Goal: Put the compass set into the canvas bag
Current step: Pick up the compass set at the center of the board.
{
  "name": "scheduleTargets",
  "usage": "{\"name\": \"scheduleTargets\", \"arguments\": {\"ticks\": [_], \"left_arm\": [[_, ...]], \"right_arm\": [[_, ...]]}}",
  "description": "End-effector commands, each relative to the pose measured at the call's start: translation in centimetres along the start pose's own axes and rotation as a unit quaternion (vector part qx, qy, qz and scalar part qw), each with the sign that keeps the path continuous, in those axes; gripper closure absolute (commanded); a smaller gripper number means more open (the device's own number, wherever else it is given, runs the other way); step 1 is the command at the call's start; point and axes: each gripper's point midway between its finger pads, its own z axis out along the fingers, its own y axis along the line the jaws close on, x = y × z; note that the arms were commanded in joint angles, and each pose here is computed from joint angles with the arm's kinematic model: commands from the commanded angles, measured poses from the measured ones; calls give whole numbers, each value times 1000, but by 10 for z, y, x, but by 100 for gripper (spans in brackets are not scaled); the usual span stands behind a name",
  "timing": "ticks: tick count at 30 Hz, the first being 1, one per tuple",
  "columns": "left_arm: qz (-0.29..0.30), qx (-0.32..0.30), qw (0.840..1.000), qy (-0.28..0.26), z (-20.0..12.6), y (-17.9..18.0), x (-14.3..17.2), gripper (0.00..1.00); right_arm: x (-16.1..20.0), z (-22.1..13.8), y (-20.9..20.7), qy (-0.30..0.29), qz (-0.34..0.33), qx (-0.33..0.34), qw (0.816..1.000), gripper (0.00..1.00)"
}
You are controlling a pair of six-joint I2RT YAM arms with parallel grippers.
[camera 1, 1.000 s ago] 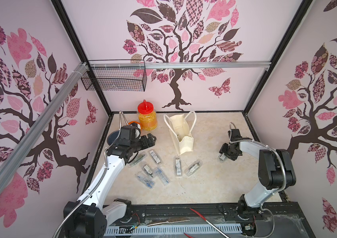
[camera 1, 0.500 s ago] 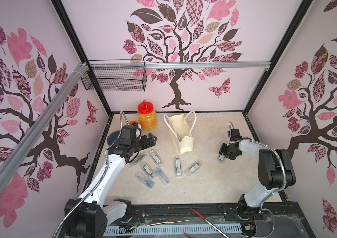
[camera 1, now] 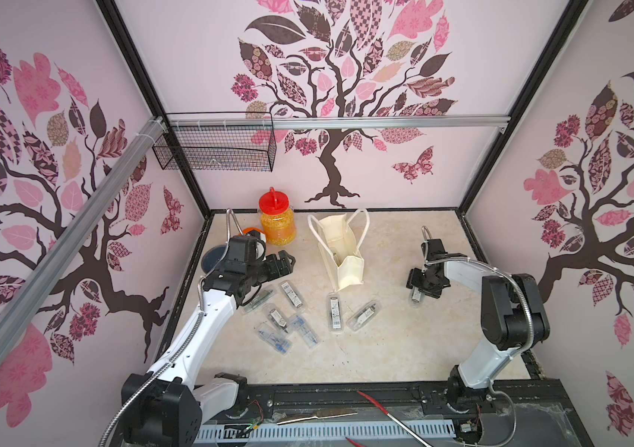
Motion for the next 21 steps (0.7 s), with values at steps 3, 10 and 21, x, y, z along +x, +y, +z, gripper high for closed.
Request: {"name": "scheduleTargets", "arguments": {"ticks": [3,10,21], "left_arm": [[4,1,1000,-4,0,0,1,4],[4,4,1000,-3,3,0,2,4],[1,1,1000,-1,3,3,6,3]], "right_arm": [[25,-5,-10,35,-4,24,999,27],[40,-2,-9,49,-1,16,999,30],[60,1,-16,60,-18,48,997,34]]}}
